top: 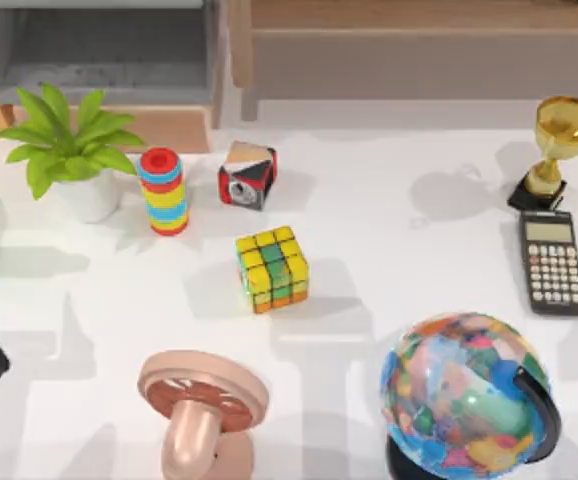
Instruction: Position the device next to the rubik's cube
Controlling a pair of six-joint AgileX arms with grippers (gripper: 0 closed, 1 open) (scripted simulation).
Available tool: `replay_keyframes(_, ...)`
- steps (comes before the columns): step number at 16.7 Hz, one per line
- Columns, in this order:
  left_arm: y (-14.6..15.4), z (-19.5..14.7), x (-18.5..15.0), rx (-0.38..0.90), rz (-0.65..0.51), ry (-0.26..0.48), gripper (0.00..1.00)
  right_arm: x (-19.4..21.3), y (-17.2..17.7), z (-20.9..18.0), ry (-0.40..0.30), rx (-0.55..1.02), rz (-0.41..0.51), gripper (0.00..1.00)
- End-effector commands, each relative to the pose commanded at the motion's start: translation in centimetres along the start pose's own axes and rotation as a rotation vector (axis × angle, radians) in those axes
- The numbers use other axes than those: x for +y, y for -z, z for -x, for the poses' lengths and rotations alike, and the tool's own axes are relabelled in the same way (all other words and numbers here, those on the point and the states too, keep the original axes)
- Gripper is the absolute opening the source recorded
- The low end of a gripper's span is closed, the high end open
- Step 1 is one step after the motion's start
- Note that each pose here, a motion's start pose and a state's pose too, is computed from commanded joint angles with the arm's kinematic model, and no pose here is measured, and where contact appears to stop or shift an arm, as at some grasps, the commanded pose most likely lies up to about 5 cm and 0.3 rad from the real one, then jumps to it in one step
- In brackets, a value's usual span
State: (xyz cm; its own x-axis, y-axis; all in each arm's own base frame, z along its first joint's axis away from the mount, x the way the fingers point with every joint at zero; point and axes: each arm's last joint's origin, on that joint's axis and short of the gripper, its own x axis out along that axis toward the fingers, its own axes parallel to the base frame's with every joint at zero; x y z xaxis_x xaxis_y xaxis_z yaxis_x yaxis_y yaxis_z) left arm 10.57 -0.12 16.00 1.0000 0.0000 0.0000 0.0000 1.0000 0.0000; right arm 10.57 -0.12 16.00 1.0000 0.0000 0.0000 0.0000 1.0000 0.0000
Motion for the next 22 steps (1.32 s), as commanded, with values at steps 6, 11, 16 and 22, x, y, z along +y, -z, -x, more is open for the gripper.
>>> replay_keyframes(6,0.0,0.0,0.0,0.000,0.000,0.000,1.00,-0.3,-2.0,-0.1,0.026,0.064,0.063,1.00)
replay_keyframes(11,0.0,0.0,0.0,0.000,0.000,0.000,1.00,-1.3,-7.4,-2.5,0.063,0.311,0.238,1.00)
replay_keyframes(16,0.0,0.0,0.0,0.000,0.000,0.000,1.00,-4.2,-10.5,-10.0,0.011,0.731,0.404,1.00)
replay_keyframes(22,0.0,0.0,0.0,0.000,0.000,0.000,1.00,-10.6,-6.8,-20.7,-0.209,1.214,0.482,1.00)
